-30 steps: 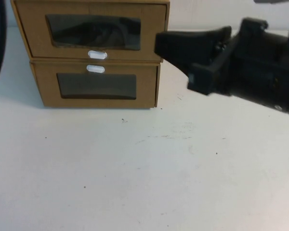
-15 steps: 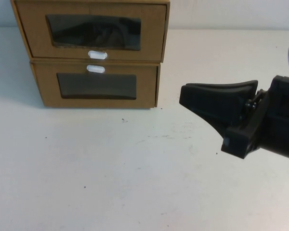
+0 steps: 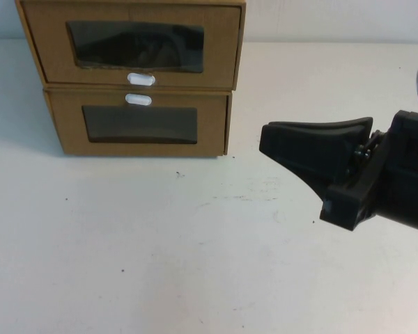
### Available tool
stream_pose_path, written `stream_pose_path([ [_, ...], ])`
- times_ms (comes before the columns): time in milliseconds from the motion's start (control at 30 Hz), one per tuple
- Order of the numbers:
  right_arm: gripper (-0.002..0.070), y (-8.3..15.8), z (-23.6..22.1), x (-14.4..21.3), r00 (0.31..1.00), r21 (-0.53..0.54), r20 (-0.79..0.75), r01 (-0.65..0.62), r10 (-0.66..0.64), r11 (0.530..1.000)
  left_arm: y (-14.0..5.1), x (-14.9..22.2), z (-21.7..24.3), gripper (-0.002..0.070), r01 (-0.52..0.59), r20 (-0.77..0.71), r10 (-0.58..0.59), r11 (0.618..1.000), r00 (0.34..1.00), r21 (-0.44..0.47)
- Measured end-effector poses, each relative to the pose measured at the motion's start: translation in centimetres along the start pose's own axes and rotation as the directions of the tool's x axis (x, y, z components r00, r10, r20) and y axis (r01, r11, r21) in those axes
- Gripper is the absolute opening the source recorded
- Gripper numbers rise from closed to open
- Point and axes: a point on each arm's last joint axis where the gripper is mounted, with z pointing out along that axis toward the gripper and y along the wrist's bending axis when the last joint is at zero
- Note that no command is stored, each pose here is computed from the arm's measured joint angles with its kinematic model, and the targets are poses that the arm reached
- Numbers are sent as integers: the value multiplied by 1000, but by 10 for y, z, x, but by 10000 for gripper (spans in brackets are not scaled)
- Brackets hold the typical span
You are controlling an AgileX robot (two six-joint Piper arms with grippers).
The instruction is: Close the shoe box
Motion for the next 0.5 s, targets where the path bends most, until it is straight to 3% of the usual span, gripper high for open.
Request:
stream_pose_path([
  [133, -11, 0, 0, 0, 1000, -1, 0, 0, 0, 1000, 0, 7, 1, -2, 13, -18, -13, 1000, 1000, -1],
  [333, -11, 0, 0, 0, 1000, -2, -1, 0, 0, 1000, -1, 7, 1, -2, 154, -11, -154, 988, 988, 7],
  [500, -11, 0, 0, 0, 1000, -2, -1, 0, 0, 1000, -1, 7, 1, -2, 171, -8, -171, 985, 985, 7],
])
